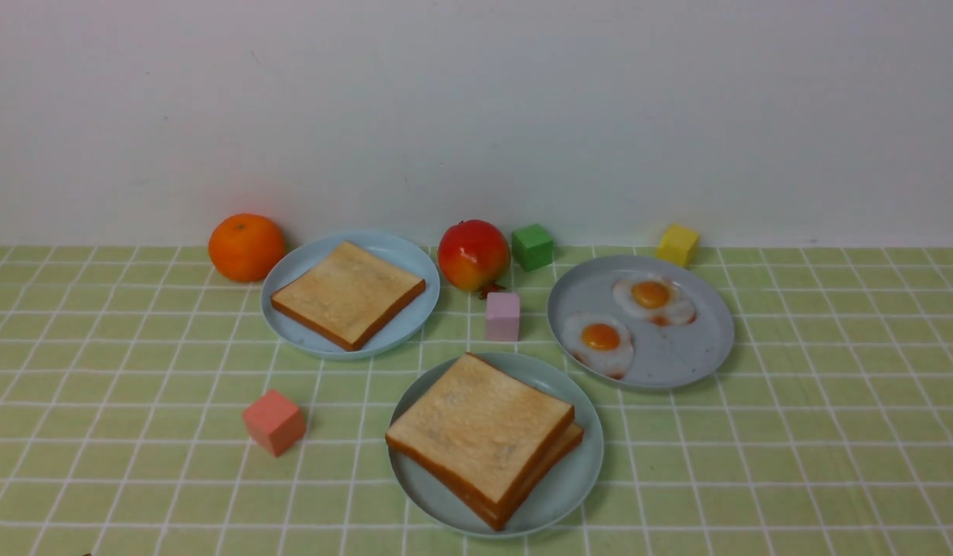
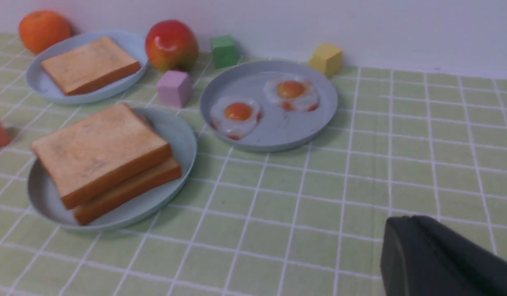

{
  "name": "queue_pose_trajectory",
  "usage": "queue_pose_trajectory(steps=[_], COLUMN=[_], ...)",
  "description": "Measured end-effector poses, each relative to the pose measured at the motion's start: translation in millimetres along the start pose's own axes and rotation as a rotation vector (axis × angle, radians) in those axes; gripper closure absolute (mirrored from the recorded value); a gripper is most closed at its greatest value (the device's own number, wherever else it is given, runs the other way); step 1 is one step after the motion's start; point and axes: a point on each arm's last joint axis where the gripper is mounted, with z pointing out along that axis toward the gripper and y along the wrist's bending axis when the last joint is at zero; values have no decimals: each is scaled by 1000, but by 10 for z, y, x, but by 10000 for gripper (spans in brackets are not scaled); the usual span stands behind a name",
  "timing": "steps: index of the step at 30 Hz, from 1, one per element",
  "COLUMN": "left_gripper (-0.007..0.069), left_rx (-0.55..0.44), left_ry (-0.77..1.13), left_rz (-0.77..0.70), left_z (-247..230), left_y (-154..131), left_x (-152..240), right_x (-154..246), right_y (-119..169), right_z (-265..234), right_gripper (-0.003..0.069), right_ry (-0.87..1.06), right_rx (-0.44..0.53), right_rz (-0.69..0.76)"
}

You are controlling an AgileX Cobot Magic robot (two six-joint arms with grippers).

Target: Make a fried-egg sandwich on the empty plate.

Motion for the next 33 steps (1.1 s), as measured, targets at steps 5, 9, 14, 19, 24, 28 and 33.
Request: queue_pose_trajectory(steps=[5,9,14,19,24,28,33], left_gripper=[638,638,635,635,635,634,627], left_rx=[0,0,0,0,0,0,0], left_ry=[0,0,1,1,1,1,1], left_rz=[0,0,0,0,0,0,0], left_z=[0,0,0,0,0,0,0], left_y=[0,0,0,0,0,0,0], left_x=[0,0,1,1,1,1,1], right_x=[281,487,777,794,820,829,830], right_y=[-19,-44,-83,-135,-141,-140,-139], right_z=[4,98,223,220,218,212,211], right_gripper=[654,655,655,655,655,655,655], right_ry=[-129,-117,-55,-47,-17,3,8], right_rx=[32,52,87,165,178,179,179], right_rz=[21,24,112,122,131,151,168])
